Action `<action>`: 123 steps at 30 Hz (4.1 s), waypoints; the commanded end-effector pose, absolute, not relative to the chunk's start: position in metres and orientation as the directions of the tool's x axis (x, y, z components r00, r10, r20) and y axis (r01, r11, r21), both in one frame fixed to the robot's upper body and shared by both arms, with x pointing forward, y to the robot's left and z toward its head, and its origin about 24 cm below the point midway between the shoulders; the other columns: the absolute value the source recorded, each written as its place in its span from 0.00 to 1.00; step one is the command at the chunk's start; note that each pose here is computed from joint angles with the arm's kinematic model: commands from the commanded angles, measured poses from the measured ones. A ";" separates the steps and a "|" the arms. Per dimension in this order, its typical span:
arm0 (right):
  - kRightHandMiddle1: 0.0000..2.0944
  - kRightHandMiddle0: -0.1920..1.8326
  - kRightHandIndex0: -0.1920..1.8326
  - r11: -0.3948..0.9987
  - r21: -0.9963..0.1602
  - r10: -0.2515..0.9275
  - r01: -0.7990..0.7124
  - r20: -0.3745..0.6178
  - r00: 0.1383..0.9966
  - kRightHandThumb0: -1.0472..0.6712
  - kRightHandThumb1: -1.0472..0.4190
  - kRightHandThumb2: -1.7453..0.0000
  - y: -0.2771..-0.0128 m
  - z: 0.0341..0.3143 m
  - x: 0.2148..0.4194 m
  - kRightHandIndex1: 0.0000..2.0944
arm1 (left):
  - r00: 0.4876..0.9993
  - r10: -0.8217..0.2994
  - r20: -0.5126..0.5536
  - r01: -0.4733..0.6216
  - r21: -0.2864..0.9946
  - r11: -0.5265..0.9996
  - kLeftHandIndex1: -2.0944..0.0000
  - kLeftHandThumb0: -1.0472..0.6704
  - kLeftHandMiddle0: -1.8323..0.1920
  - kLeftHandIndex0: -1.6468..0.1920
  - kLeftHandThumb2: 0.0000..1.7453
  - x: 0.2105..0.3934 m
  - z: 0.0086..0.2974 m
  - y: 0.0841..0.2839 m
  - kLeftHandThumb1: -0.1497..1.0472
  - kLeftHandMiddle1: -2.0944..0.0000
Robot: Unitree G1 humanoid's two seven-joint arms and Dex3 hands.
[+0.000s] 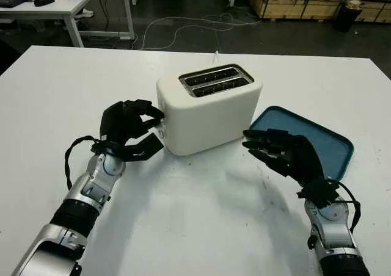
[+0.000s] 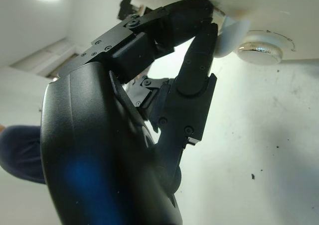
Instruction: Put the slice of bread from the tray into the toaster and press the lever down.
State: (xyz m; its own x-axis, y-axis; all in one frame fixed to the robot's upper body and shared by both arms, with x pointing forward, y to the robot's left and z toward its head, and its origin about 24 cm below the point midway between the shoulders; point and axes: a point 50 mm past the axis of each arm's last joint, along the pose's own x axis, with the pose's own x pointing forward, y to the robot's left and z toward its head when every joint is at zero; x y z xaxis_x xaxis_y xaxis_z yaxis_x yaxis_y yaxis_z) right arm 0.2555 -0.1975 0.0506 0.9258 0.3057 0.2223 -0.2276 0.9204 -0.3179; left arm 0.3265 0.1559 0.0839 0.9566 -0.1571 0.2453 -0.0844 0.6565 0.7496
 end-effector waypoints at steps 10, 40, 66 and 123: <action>0.00 0.59 0.63 0.916 -0.326 0.311 -0.233 0.212 0.927 0.37 0.11 1.00 -0.200 0.051 0.257 0.00 | 0.849 -0.528 0.024 0.254 0.857 0.448 0.60 0.39 0.45 0.36 0.00 0.322 0.080 0.080 0.75 0.42; 0.00 0.59 0.64 0.908 -0.356 0.310 -0.223 0.211 0.927 0.37 0.10 1.00 -0.206 0.054 0.259 0.00 | 0.854 -0.468 -0.227 0.466 0.733 0.496 0.93 0.47 0.56 0.22 0.00 0.294 -0.016 0.046 0.77 0.27; 0.00 0.59 0.64 0.897 -0.377 0.322 -0.230 0.205 0.924 0.38 0.10 1.00 -0.208 0.056 0.260 0.00 | 0.884 -0.406 -0.232 0.431 0.741 0.515 0.91 0.49 0.51 0.24 0.00 0.280 -0.035 0.075 0.79 0.41; 0.00 0.53 0.59 0.983 -0.109 0.178 -0.149 0.336 0.925 0.35 0.10 1.00 -0.225 0.096 0.301 0.00 | 0.896 -0.148 0.419 -0.150 0.599 0.786 0.89 0.43 0.54 0.35 0.00 0.254 0.158 0.200 0.82 0.44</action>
State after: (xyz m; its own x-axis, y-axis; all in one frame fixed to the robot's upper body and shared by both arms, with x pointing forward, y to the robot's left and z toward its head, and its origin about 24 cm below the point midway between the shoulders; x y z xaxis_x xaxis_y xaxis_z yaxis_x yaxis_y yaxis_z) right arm 0.2968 -0.2188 0.0952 0.9154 0.2002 0.3493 -0.1627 0.9776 -0.1338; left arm 0.2573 0.1972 0.1553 0.8987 -0.1660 0.4059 -0.1331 0.7787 0.6132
